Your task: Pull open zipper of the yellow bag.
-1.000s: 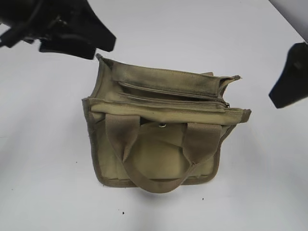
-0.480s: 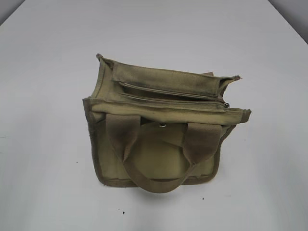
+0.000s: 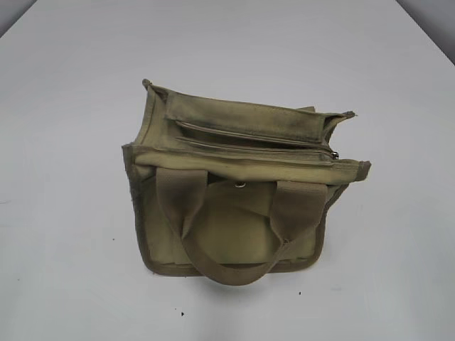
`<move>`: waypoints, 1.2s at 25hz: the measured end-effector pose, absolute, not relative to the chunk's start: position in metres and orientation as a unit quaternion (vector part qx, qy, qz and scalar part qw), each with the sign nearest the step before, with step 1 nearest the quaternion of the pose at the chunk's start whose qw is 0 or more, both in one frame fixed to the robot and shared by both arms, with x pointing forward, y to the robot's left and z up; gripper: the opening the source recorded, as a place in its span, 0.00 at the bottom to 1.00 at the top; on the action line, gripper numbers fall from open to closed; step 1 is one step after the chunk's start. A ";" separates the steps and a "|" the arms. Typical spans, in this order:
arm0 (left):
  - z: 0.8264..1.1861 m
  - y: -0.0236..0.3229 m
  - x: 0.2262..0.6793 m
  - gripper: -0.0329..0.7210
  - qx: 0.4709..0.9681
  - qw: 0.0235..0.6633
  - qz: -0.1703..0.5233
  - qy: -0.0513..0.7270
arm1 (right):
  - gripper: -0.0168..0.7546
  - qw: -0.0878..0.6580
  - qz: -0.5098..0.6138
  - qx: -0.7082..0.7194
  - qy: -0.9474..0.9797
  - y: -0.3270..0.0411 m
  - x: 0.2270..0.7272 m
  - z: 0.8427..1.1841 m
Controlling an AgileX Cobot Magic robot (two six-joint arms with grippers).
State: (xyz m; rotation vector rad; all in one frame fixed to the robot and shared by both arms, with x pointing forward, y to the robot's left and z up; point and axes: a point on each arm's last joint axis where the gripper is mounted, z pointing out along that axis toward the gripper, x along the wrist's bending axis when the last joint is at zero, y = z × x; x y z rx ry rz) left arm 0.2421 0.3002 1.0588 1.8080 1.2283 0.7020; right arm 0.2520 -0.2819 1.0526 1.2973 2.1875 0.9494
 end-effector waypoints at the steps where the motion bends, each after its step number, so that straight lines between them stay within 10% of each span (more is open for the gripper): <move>1: 1.058 0.302 0.239 0.65 0.713 0.419 0.285 0.485 | 0.79 0.218 0.348 0.466 0.784 -0.282 0.253 1.054; 30: 1.057 0.305 0.234 0.65 0.713 0.423 0.315 0.461 | 0.79 0.230 0.347 0.502 0.758 -0.281 0.259 1.044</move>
